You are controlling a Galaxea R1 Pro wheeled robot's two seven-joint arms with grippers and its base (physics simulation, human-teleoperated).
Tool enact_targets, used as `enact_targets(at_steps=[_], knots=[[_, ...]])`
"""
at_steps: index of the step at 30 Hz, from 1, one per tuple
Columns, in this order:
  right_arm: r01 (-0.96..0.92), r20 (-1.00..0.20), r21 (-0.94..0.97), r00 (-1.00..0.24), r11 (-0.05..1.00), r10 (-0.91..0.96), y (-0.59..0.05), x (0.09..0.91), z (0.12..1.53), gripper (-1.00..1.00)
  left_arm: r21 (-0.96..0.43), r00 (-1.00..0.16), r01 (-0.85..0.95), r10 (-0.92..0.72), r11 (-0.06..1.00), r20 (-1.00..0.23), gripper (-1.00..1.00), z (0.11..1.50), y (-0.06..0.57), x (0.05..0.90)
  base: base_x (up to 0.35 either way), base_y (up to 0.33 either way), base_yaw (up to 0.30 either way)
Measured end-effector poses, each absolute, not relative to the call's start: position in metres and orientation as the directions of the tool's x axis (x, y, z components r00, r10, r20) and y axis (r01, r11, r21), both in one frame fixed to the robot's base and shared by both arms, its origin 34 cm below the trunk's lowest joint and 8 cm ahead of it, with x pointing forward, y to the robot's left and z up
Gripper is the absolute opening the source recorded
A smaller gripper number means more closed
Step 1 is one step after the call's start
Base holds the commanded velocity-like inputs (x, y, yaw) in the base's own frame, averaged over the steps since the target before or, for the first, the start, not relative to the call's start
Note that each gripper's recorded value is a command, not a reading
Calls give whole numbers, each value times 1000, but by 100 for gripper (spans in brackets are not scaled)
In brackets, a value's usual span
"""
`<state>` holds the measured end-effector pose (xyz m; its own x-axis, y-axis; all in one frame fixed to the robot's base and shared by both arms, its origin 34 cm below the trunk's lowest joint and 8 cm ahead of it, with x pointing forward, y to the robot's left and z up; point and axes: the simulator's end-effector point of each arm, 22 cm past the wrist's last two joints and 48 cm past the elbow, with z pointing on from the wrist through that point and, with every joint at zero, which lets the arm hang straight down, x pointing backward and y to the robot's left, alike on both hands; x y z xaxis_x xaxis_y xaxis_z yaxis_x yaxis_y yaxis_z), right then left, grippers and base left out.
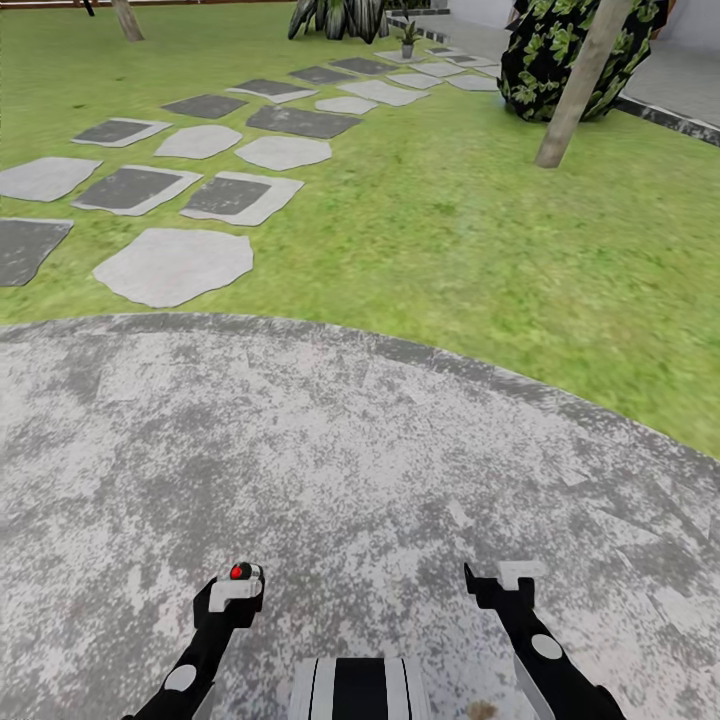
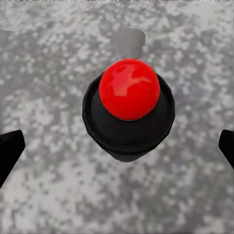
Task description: Pick up the pesticide atomizer in the garden and spray insectifuge to fully cover both potted plants in the garden.
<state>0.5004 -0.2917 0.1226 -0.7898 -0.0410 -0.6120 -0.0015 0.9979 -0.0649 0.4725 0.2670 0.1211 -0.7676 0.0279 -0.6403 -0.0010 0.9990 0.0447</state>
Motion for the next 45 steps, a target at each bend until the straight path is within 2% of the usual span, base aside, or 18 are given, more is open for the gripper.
enact_targets(at_steps=[35,36,45], knots=[[-2,-613,-65,-789,998,-42,-292,501,123,100,44,-764,-4,25,999,-645,100,123,267,475,13,0,0],[-2,-613,-65,-789,998,-41,-291,501,123,100,44,-764,-4,25,999,-645,-100,123,267,475,0,0,0],[-2,-613,-64,-789,998,-41,-291,501,123,100,44,-763,-6,24,999,-646,-100,123,269,475,0,0,0]])
